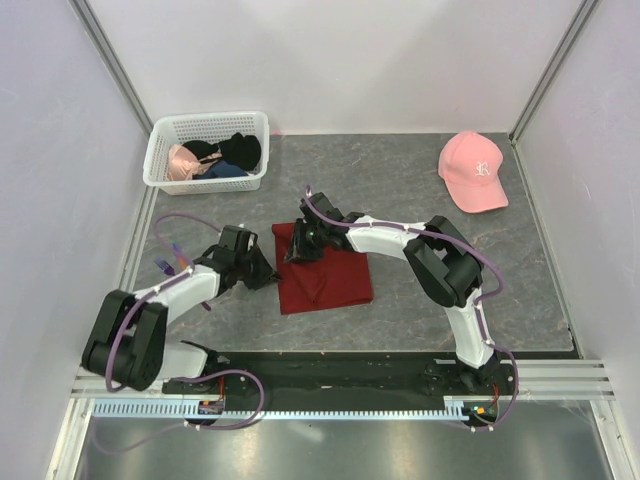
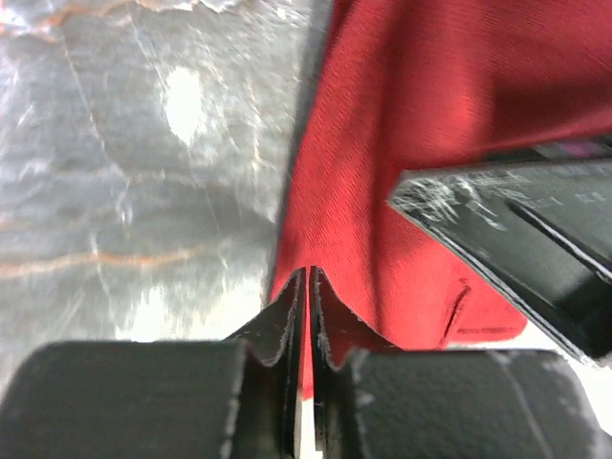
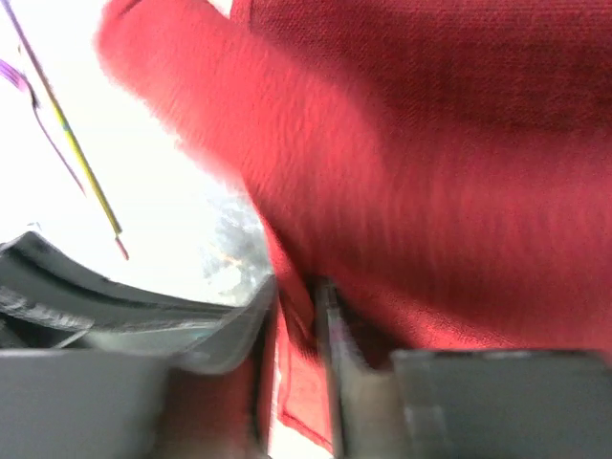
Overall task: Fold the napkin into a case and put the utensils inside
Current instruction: Fold the rectangle-folded napkin at the center of the board.
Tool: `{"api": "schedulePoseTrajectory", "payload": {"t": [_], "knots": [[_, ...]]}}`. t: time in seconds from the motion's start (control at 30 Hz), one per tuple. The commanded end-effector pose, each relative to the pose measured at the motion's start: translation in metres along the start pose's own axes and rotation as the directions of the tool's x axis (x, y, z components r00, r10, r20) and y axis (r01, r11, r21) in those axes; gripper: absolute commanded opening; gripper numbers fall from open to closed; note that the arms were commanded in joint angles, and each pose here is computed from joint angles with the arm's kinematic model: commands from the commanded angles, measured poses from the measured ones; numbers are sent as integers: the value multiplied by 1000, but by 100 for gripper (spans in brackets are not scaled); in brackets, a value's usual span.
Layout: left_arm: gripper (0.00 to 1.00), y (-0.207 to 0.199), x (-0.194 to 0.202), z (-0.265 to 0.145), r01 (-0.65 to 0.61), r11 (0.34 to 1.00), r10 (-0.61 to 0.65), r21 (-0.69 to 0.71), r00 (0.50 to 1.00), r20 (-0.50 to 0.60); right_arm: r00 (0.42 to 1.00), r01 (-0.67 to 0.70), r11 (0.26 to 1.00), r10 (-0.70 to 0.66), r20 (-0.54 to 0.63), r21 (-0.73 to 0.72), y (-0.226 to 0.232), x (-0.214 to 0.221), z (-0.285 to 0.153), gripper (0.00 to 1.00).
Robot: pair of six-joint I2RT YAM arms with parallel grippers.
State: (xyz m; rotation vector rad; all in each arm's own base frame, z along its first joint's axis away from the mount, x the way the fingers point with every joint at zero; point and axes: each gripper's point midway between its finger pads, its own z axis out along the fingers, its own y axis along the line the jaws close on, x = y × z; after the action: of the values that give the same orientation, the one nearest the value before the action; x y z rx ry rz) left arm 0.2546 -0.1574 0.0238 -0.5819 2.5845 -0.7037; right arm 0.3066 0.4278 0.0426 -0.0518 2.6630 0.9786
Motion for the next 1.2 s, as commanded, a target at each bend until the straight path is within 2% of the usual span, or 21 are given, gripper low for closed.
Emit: {"api": "schedulePoseTrajectory", "payload": {"t": [0.0,0.03,0.17,0.27,0.37,0.43,0.53,0.6,0.67,0.7,0.83,1.03,1.17], "knots": [[14,-14,-13,-29,-39,999,36,35,996,79,999,50,997,-51,-11,-64,22,0,-14,40],[15,-12,-10,-35,-38,999,37,22,997,67,998,60,996,-60,-8,-70,25,-1,-18,51],[22,-38,-24,-61,-87,991,75,97,989,124,990,136,989,-134,36,-57,30,-8,-54,67],[24,-58,-32,-68,-138,979,118,148,984,132,985,155,988,-154,78,1,10,-14,-81,70],[23,-73,-30,-59,-177,965,170,192,984,54,987,146,989,-147,66,28,-15,-7,-94,69],[21,-77,-25,-45,-186,959,193,213,981,-11,989,139,990,-141,55,29,-27,1,-98,66],[23,-79,-24,-28,-203,953,215,226,976,-30,992,109,993,-112,54,47,-46,8,-101,59],[23,-89,-26,-22,-216,946,230,241,973,-31,994,89,993,-94,60,72,-63,14,-104,48],[23,-95,-23,-11,-235,944,250,231,968,-36,995,68,995,-73,64,75,-76,16,-106,43],[23,-103,-27,-9,-246,940,258,235,966,-23,995,67,995,-72,63,77,-79,17,-107,34],[22,-120,-17,11,-270,929,296,251,953,-69,996,61,993,-67,57,98,-93,24,-109,22],[21,-133,4,42,-316,911,362,264,920,-148,998,26,991,-33,53,129,-117,35,-114,16],[21,-121,15,61,-335,913,387,234,893,-230,998,11,991,-18,54,133,-126,38,-115,14]]}}
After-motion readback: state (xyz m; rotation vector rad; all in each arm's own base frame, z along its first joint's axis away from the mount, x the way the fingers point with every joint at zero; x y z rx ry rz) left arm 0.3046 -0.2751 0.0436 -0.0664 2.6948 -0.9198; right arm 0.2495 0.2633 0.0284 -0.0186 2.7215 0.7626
